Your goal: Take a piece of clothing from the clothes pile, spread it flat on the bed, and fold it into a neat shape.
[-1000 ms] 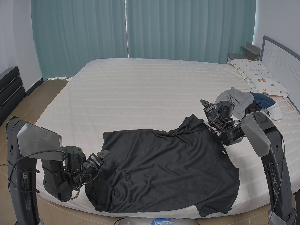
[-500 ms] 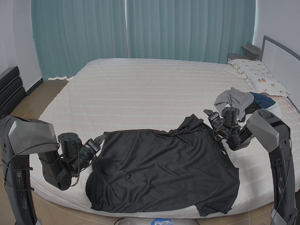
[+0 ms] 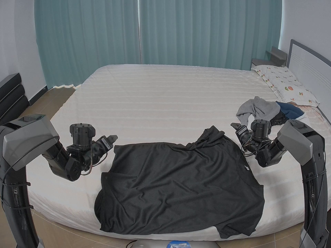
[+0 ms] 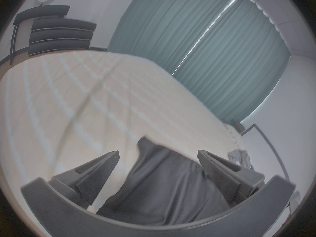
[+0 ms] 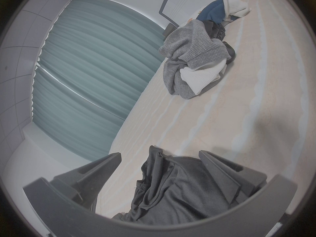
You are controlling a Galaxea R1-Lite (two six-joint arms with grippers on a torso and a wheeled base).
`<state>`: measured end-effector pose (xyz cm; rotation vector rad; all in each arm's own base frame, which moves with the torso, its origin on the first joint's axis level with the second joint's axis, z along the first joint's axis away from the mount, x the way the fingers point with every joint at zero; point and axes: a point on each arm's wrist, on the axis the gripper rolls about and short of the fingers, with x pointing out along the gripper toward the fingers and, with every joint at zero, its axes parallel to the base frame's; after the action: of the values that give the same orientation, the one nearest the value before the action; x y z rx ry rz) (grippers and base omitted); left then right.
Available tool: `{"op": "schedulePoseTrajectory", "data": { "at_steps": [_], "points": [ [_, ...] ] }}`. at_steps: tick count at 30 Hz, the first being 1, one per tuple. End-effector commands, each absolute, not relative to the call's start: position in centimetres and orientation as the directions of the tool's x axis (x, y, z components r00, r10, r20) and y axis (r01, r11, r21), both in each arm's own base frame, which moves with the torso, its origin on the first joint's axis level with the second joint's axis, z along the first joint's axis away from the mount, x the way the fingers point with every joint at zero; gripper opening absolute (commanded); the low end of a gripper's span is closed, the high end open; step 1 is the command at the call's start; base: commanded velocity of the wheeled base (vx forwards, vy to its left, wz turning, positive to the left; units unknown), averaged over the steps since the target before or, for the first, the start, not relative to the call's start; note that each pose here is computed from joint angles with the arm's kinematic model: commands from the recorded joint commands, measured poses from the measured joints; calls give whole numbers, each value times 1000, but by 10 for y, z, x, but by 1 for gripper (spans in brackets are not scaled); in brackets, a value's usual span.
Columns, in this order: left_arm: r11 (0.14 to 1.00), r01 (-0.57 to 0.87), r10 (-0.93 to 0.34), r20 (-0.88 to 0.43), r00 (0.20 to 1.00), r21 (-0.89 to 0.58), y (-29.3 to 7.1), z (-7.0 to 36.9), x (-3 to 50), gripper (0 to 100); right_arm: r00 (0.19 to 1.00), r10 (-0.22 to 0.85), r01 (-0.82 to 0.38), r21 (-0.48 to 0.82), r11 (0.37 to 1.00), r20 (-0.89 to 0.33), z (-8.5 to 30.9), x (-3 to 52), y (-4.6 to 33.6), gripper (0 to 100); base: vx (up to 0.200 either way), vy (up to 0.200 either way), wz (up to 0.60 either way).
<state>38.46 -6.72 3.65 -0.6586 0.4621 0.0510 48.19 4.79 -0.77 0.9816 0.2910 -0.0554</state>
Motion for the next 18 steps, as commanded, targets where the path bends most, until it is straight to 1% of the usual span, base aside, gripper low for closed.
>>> {"op": "schedulePoseTrajectory", "data": {
  "at_steps": [1,5,10,18],
  "points": [
    [790,-186,-89,-410,908,-584,-72,12,433,100,954,94,184,804,565,-284,-12,478,52,100,0,0,0],
    [793,-187,-98,-424,900,-580,-80,-14,450,100,953,93,187,804,565,-287,-14,478,52,100,0,0,0],
    [792,-196,-93,-431,898,-578,-81,-30,456,100,951,93,193,802,566,-295,-15,477,52,100,0,0,0],
    [779,-223,-50,-413,910,-586,-80,-27,462,100,951,89,196,802,564,-295,-13,477,50,100,0,0,0]
  ]
}}
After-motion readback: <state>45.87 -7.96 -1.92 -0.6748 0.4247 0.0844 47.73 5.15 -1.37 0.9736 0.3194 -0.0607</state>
